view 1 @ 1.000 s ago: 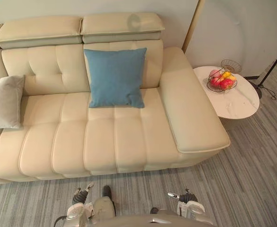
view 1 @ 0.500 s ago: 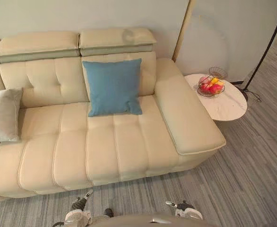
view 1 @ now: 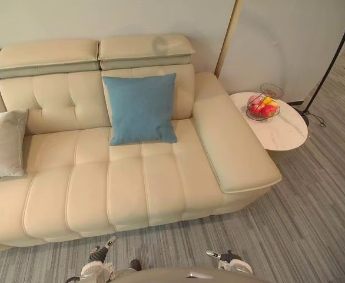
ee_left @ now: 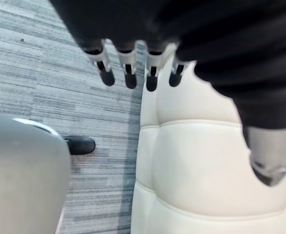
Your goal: Pick up cushions and gather them together orderly.
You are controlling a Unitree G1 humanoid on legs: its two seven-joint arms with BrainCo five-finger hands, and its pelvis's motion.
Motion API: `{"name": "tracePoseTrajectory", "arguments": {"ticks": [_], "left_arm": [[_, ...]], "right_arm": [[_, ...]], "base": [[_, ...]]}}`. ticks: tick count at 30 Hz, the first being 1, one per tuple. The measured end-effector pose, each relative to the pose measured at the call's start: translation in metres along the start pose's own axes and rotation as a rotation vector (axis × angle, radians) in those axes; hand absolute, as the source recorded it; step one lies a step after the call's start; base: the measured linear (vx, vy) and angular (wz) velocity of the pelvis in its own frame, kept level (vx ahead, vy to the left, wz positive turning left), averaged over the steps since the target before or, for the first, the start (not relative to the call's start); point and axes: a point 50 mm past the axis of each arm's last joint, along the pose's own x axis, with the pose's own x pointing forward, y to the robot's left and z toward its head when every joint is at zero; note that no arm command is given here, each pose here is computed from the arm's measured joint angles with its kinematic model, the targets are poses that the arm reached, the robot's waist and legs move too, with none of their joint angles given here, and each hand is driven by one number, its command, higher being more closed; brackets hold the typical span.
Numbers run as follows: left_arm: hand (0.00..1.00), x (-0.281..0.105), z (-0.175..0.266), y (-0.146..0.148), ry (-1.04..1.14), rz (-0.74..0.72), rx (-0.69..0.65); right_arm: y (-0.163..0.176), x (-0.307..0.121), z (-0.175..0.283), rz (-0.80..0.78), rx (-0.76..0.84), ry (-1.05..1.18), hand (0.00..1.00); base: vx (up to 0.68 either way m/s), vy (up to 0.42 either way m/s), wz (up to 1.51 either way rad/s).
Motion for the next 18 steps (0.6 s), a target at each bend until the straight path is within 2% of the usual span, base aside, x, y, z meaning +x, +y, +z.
{"name": "tracePoseTrajectory", "arguments": {"ticks": [11, 18], "left_arm": [[0.00, 0.0003, 0.0023, -0.0020, -0.009, -0.029, 0.030], [0.00, 0.0011, 0.0075, -0.0048, -0.028, -0.054, 0.094]], "right_arm": [[-0.0031, -0.0002, -0.0042, -0.011, 0.012, 0.017, 0.00], [-0.0051, 0.0001, -0.0030, -0.021, 0.058, 0.017, 0.00]], "base": [[0.00, -0.014, 0.01], [-0.04, -0.032, -0.42]]}}
